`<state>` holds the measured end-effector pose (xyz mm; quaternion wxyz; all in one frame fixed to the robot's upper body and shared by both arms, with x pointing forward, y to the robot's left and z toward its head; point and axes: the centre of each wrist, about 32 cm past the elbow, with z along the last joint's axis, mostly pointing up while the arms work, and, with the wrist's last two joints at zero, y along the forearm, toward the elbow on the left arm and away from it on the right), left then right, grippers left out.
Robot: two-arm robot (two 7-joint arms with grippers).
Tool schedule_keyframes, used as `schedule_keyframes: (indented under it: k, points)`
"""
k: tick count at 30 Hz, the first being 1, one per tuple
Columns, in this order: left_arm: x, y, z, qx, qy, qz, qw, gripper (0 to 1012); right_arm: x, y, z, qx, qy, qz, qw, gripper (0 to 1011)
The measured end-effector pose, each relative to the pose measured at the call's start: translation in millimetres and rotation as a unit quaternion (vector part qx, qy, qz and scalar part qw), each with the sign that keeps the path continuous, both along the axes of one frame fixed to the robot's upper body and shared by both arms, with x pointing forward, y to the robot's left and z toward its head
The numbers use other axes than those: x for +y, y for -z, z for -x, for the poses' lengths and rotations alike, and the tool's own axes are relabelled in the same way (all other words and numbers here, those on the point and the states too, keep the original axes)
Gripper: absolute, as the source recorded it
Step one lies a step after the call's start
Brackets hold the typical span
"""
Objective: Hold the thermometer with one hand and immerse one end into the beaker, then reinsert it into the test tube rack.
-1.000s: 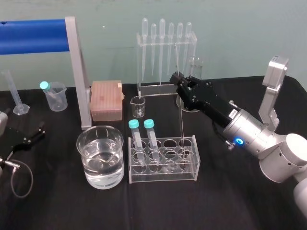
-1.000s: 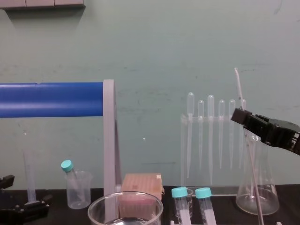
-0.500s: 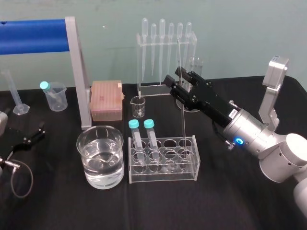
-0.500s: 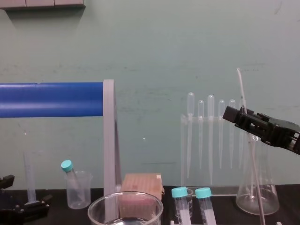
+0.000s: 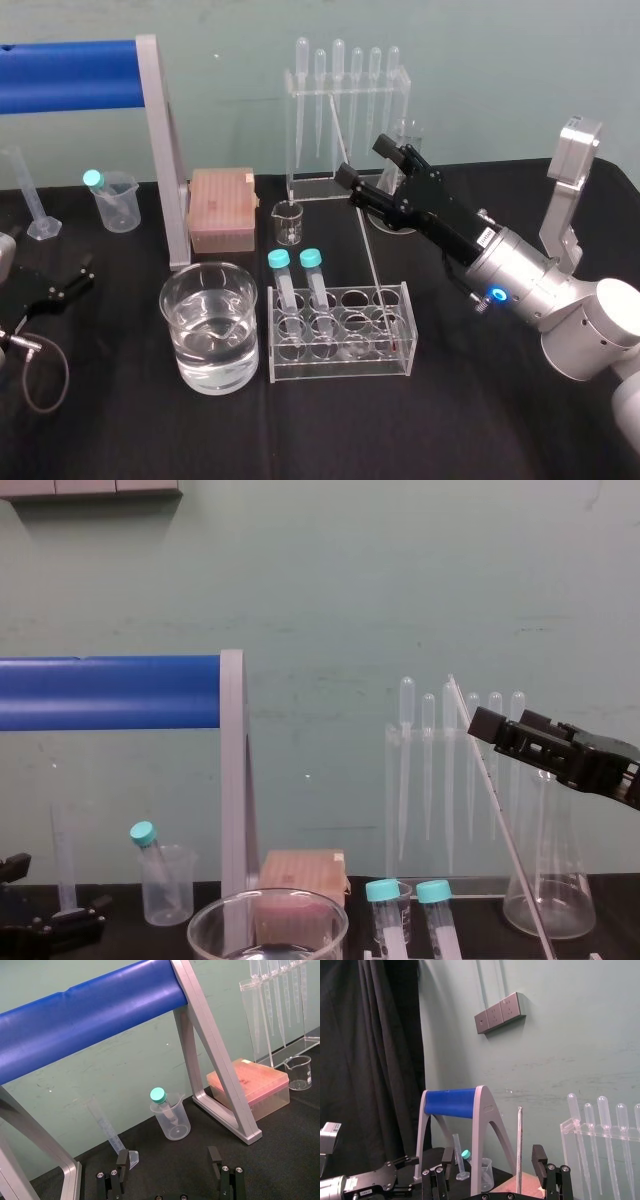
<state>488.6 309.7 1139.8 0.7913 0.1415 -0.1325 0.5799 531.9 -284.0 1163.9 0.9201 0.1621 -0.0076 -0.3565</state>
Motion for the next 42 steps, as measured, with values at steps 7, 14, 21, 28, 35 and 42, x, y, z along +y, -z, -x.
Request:
schedule_keyframes:
  k: [7,14,21,28,35,42]
  points:
    - [0.0,0.0,0.0,0.000,0.000,0.000,1.0000,1008,0.0,0.0,0.0,0.000,0.000,0.000,1.0000,1002]
    - [0.0,0.0,0.0,0.000,0.000,0.000,1.0000,1008,0.0,-0.2,0.1,0.000,0.001,0.001,1.0000,1002]
    - [0.0,0.0,0.0,0.000,0.000,0.000,1.0000,1008,-4.0,-26.3,23.1,-0.015,0.150,0.077,0.9856,1002]
    - [0.0,0.0,0.0,0.000,0.000,0.000,1.0000,1008,-5.2,-39.2,40.8,0.013,0.260,0.148,0.9541,1002]
    - [0.0,0.0,0.0,0.000,0.000,0.000,1.0000,1008,-5.0,-26.0,45.5,0.063,0.288,0.164,0.9414,1002]
    - [0.0,0.0,0.0,0.000,0.000,0.000,1.0000,1008,-7.0,-8.8,48.6,0.100,0.297,0.167,0.9347,1002]
